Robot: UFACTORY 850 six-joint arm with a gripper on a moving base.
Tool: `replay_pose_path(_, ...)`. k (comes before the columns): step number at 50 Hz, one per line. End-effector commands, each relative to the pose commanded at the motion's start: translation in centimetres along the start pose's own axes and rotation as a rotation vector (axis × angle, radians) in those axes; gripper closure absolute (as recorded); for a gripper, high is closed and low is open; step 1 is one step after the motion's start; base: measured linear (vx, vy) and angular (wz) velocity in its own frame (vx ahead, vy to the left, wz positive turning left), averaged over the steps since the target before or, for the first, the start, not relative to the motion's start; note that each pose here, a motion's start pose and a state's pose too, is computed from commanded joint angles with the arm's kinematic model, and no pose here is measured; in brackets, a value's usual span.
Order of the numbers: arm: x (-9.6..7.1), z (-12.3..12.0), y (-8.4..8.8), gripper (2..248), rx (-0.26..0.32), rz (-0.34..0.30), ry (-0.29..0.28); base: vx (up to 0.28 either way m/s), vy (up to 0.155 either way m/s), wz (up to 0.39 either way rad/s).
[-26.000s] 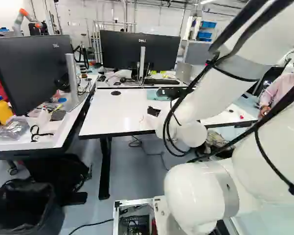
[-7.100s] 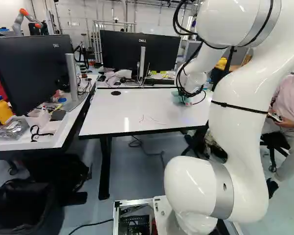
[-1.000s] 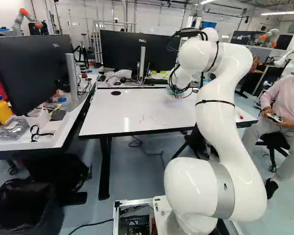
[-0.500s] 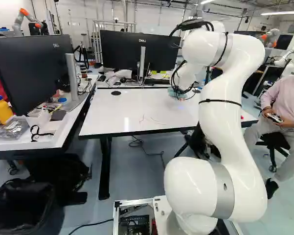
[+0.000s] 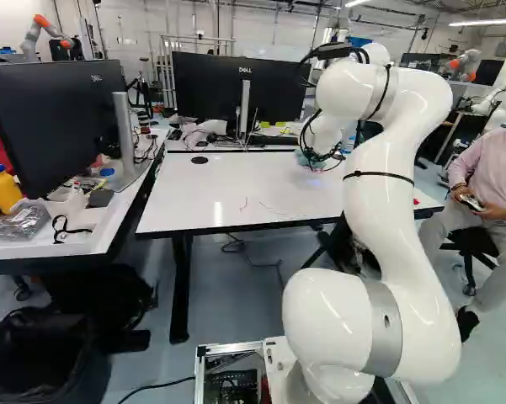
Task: Clean the table with the green towel
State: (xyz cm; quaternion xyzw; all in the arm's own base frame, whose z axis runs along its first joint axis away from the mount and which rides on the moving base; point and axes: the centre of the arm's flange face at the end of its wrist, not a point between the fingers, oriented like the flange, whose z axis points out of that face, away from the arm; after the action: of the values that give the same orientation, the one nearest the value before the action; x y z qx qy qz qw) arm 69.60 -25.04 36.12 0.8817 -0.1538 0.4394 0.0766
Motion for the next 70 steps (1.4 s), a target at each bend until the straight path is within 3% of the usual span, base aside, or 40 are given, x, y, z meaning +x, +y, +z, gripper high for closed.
replay_pose_path(13,1.0,2.0,-0.6,195,0.006,-0.005,0.025,0.000,0.000,0.000)
replay_pose_path(28,1.3,1.7,-0.6,195,0.007,-0.005,0.031,0.000,0.000,0.000)
replay_pose_path(55,1.6,-4.9,-1.3,195,0.015,-0.011,0.024,0.000,0.000,0.000)
replay_pose_path(70,0.1,-7.6,-1.7,195,0.020,-0.015,-0.003,0.000,0.000,0.000)
